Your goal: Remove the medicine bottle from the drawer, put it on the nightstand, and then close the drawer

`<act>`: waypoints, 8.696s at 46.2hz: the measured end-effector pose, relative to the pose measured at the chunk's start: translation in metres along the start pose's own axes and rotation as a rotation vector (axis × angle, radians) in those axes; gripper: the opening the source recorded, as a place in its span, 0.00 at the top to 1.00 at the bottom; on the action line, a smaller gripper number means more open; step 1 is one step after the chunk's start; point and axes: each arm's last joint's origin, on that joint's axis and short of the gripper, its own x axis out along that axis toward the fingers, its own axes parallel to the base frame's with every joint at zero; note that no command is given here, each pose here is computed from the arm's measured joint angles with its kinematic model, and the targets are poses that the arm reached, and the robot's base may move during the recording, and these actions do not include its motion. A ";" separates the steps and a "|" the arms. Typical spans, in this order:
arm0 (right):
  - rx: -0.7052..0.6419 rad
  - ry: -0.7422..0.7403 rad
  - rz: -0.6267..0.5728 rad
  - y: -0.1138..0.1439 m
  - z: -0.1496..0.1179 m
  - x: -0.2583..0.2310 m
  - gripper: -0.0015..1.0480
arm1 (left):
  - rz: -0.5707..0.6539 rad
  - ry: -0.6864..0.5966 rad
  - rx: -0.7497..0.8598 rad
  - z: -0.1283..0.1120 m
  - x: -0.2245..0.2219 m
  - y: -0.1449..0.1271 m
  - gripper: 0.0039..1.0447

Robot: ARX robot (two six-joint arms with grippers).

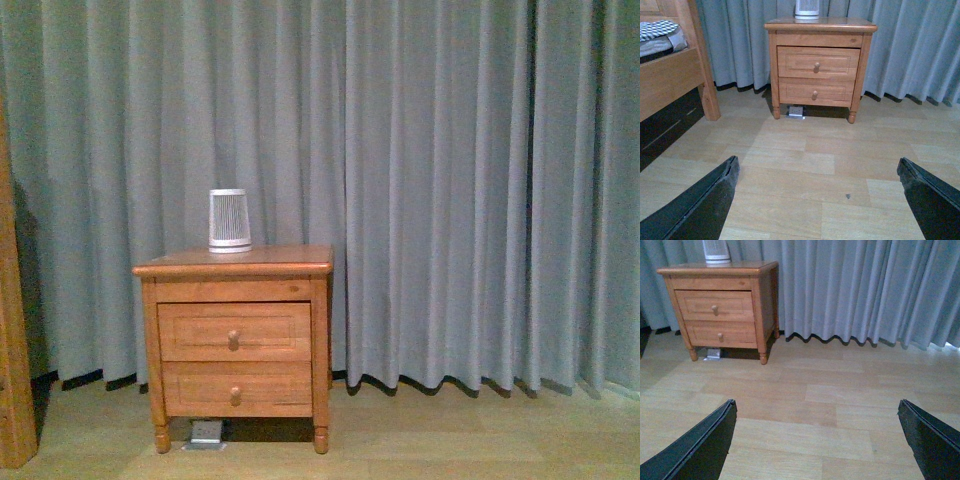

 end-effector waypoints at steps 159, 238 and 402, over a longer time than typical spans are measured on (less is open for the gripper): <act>0.000 0.000 0.000 0.000 0.000 0.000 0.07 | -0.141 0.272 -0.129 -0.009 0.011 -0.001 0.06; 0.000 0.000 0.000 0.000 0.000 0.000 0.07 | -0.107 0.170 0.092 -0.118 0.352 -0.040 0.06; 0.000 0.000 0.000 0.000 0.000 0.000 0.07 | -0.108 0.251 0.096 0.004 0.166 -0.012 0.05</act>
